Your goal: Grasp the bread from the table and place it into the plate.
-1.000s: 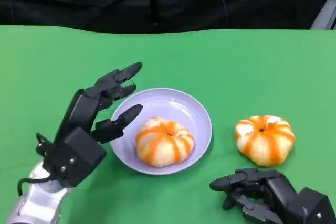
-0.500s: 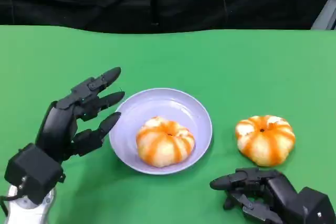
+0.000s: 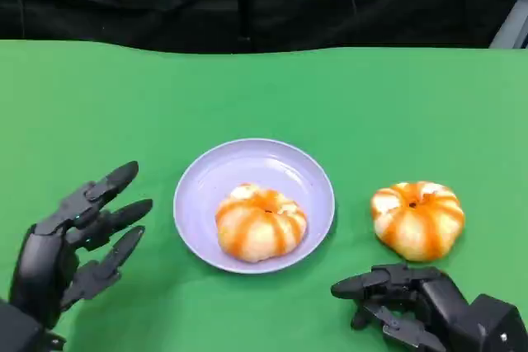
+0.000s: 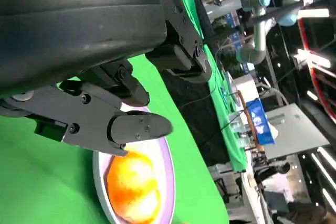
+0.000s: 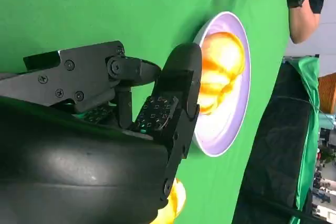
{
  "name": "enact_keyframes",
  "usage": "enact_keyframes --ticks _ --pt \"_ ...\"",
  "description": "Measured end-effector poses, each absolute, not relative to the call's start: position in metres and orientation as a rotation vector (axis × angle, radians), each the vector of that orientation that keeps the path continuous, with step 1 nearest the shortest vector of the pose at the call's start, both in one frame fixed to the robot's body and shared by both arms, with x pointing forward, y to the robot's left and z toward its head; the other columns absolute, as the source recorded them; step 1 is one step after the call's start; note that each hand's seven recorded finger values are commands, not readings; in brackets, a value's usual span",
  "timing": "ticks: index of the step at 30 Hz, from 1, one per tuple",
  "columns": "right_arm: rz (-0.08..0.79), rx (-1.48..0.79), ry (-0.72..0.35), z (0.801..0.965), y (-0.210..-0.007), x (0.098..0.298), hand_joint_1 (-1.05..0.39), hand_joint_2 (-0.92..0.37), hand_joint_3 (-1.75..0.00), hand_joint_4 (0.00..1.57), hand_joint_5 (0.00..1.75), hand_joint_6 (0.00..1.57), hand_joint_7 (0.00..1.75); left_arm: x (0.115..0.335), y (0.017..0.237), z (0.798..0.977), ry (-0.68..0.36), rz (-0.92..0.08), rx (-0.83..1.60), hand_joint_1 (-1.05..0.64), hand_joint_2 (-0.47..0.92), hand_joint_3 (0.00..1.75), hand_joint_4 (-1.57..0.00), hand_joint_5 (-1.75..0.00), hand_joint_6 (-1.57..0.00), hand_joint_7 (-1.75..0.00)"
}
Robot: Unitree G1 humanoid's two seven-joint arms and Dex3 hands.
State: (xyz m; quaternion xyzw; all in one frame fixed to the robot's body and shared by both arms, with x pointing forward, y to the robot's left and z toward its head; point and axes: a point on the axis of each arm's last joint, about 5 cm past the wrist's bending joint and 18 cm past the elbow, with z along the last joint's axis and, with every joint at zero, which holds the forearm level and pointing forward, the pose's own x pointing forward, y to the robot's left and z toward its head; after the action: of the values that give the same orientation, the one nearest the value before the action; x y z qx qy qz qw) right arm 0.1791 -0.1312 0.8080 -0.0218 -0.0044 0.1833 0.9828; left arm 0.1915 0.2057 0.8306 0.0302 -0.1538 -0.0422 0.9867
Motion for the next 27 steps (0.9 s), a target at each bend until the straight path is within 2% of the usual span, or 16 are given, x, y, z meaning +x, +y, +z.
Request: enact_keyframes --ticks 10,16,17,18,19,20,21,22,24,25,27 --pt "0.371 -0.047 -0.012 0.808 -0.132 0.179 -0.03 -0.92 -0.41 0.75 1.23 1.08 0.36 0.181 0.205 0.824 -0.287 -0.058 0.051 0.17 0.92 0.42 -0.92 -0.04 -0.78 -0.04" --pt "0.372 -0.047 -0.014 0.808 -0.132 0.179 -0.03 -0.92 -0.41 0.76 1.25 1.07 0.37 0.178 0.204 0.821 -0.285 -0.050 0.049 0.12 0.92 0.46 -1.17 -0.16 -1.05 -0.13" --pt "0.372 -0.048 -0.014 0.808 -0.132 0.179 -0.03 -0.92 -0.42 0.76 1.25 1.07 0.37 0.178 0.204 0.820 -0.283 -0.055 0.056 0.11 0.92 0.46 -1.16 -0.32 -1.12 -0.12" --pt "0.372 -0.048 -0.014 0.808 -0.132 0.179 -0.03 -0.92 -0.42 0.76 1.25 1.07 0.37 0.177 0.203 0.820 -0.282 -0.059 0.063 0.11 0.88 0.51 -1.08 -0.78 -1.25 -0.14" --pt "0.372 -0.048 -0.015 0.808 -0.132 0.179 -0.03 -0.92 -0.41 0.76 1.25 1.07 0.37 0.177 0.203 0.819 -0.279 -0.060 0.072 0.12 0.81 0.63 -1.03 -1.02 -1.31 -0.17" --pt "0.372 -0.049 -0.015 0.808 -0.132 0.179 -0.03 -0.92 -0.41 0.76 1.25 1.07 0.37 0.177 0.202 0.819 -0.278 -0.060 0.078 0.12 0.76 0.73 -1.00 -1.14 -1.33 -0.20" --pt "0.372 -0.050 -0.015 0.808 -0.132 0.179 -0.03 -0.92 -0.41 0.76 1.25 1.07 0.38 0.176 0.202 0.818 -0.279 -0.061 0.084 0.14 0.66 0.91 -0.98 -1.27 -1.32 -0.37" --pt "0.373 -0.051 -0.015 0.808 -0.132 0.179 -0.04 -0.92 -0.41 0.76 1.25 1.07 0.38 0.176 0.202 0.818 -0.280 -0.059 0.085 0.15 0.60 1.02 -0.96 -1.33 -1.23 -0.61" --pt "0.373 -0.052 -0.016 0.808 -0.132 0.179 -0.04 -0.92 -0.41 0.76 1.25 1.07 0.38 0.174 0.201 0.816 -0.279 -0.057 0.082 0.15 0.55 1.12 -0.94 -1.43 -1.07 -1.00" --pt "0.373 -0.052 -0.017 0.808 -0.132 0.179 -0.04 -0.92 -0.41 0.76 1.25 1.07 0.38 0.174 0.201 0.815 -0.278 -0.058 0.081 0.14 0.54 1.14 -0.93 -1.47 -1.02 -1.11" --pt "0.374 -0.051 -0.017 0.808 -0.132 0.179 -0.04 -0.92 -0.41 0.76 1.25 1.07 0.38 0.173 0.199 0.814 -0.277 -0.060 0.078 0.14 0.52 1.16 -0.92 -1.51 -0.98 -1.22"
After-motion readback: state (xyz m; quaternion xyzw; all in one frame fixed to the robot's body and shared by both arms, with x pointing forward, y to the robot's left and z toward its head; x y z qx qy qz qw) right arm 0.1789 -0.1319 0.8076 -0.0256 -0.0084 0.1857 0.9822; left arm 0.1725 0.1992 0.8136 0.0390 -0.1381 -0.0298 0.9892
